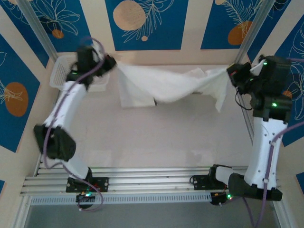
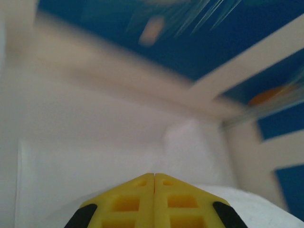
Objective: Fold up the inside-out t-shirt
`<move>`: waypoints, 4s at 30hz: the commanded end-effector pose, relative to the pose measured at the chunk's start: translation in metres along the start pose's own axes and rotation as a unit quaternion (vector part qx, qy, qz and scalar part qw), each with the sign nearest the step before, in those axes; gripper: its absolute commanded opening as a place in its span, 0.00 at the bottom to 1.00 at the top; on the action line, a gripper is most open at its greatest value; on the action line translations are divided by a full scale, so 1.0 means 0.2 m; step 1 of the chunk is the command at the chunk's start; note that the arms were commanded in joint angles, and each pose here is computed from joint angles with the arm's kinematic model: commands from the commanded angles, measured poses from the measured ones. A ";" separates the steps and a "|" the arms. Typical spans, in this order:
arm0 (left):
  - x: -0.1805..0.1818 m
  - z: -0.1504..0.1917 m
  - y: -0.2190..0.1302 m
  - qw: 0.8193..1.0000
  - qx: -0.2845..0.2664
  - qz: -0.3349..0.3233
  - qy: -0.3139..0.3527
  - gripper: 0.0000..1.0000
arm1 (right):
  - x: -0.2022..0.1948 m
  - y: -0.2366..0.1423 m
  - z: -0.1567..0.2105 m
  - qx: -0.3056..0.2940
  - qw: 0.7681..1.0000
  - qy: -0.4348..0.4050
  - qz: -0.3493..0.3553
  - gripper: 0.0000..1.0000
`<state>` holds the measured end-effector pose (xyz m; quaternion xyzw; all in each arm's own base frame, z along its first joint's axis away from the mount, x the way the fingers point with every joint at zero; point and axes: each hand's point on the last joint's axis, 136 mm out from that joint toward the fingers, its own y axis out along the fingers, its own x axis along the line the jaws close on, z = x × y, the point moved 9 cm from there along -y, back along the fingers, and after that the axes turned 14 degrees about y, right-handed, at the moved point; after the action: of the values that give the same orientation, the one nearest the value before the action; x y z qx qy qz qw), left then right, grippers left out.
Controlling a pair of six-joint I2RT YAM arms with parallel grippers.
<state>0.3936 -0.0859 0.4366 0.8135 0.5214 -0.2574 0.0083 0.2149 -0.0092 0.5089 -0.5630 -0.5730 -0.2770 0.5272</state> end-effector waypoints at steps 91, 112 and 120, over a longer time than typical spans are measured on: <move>0.40 1.58 -0.75 0.959 0.179 -0.199 -0.089 0.32 | -1.66 -0.16 0.80 0.014 0.938 0.260 0.230 0.29; 0.18 1.29 -0.09 0.965 0.247 -0.090 -0.015 0.31 | -1.03 0.19 0.42 0.094 0.987 0.065 0.115 0.55; 0.25 1.43 0.25 0.934 0.322 -0.152 -0.013 0.00 | -1.30 0.79 0.37 0.232 0.922 0.120 0.286 0.16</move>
<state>0.3208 -0.1458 0.1664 0.7058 0.5036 -0.4191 -0.2693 0.2792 -0.0003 0.2273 -0.5388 -0.3968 -0.0759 0.7392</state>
